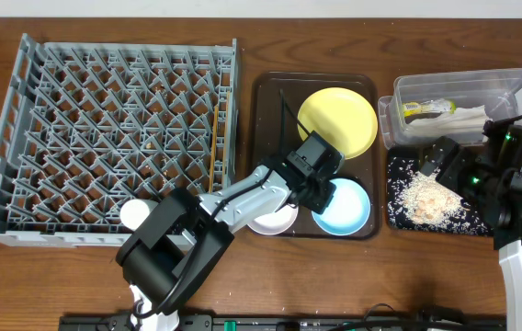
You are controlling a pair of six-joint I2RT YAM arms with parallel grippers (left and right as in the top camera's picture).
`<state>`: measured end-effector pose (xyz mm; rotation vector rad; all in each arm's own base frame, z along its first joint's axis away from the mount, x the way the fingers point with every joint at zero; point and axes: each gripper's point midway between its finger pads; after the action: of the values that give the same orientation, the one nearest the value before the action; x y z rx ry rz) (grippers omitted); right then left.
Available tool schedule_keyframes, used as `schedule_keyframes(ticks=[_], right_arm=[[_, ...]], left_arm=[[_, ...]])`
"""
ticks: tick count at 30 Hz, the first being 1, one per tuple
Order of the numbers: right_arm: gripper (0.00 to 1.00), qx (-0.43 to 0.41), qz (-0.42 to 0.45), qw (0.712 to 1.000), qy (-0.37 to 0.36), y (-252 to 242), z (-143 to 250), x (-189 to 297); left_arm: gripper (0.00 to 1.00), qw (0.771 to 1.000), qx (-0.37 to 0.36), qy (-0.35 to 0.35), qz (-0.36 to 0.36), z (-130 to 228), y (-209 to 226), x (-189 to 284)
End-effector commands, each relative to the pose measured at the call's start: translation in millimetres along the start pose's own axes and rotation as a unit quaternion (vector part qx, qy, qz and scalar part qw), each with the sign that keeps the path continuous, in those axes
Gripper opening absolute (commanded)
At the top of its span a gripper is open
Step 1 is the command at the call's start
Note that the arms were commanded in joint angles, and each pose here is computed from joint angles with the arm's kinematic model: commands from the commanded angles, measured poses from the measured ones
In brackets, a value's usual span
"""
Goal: Sort waste into correct bins and load items into the dishwasher
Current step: 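Reach the left gripper to the light-blue bowl and grasp its rim, then lift the light-blue bowl and carry it left toward the dish rack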
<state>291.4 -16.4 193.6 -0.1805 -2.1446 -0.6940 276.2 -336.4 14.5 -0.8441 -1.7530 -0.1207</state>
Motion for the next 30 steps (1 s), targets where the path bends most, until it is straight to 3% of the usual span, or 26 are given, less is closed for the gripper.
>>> schedule_keyframes(ticks=[1, 10, 13, 15, 19, 23, 26, 30], right_arm=[[0.99, 0.002, -0.003, 1.000, -0.006, 1.7, -4.6, 3.3], [0.99, 0.002, -0.003, 1.000, -0.006, 1.7, -4.6, 3.3], [0.99, 0.002, -0.003, 1.000, -0.006, 1.7, -4.6, 3.3], [0.99, 0.002, -0.003, 1.000, -0.006, 1.7, -4.6, 3.3], [0.99, 0.002, -0.003, 1.000, -0.006, 1.7, -4.6, 3.3], [0.99, 0.002, -0.003, 1.000, -0.006, 1.7, -4.6, 3.3], [0.99, 0.002, -0.003, 1.000, -0.006, 1.7, -4.6, 3.3], [0.99, 0.002, -0.003, 1.000, -0.006, 1.7, -4.6, 3.3]], left_arm=[[0.07, 1.000, -0.008, -0.016, 0.007, -12.1, -6.3, 5.9], [0.07, 0.990, -0.029, -0.137, 0.006, -73.1, -27.4, 93.8], [0.07, 0.982, -0.012, -0.177, -0.058, -82.0, -3.3, 134.9], [0.07, 0.968, 0.015, -0.197, -0.152, -79.4, 33.5, 169.6], [0.08, 0.912, 0.054, -0.209, -0.348, -58.7, 109.4, 241.7], [0.07, 0.816, 0.084, -0.180, -0.543, -25.5, 173.8, 314.6], [0.08, 0.757, 0.104, -0.159, -0.625, -10.0, 198.6, 345.1], [0.07, 0.712, 0.120, -0.130, -0.679, 2.3, 218.9, 359.2]])
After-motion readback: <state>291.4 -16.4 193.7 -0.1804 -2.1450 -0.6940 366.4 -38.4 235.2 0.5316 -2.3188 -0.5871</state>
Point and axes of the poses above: each gripper's point midway between its finger pads, its own x axis back along the fingers, its own y axis along the line the jaws close on, z = x × y, and after that the axes turned 1 degree about -x, right-handed
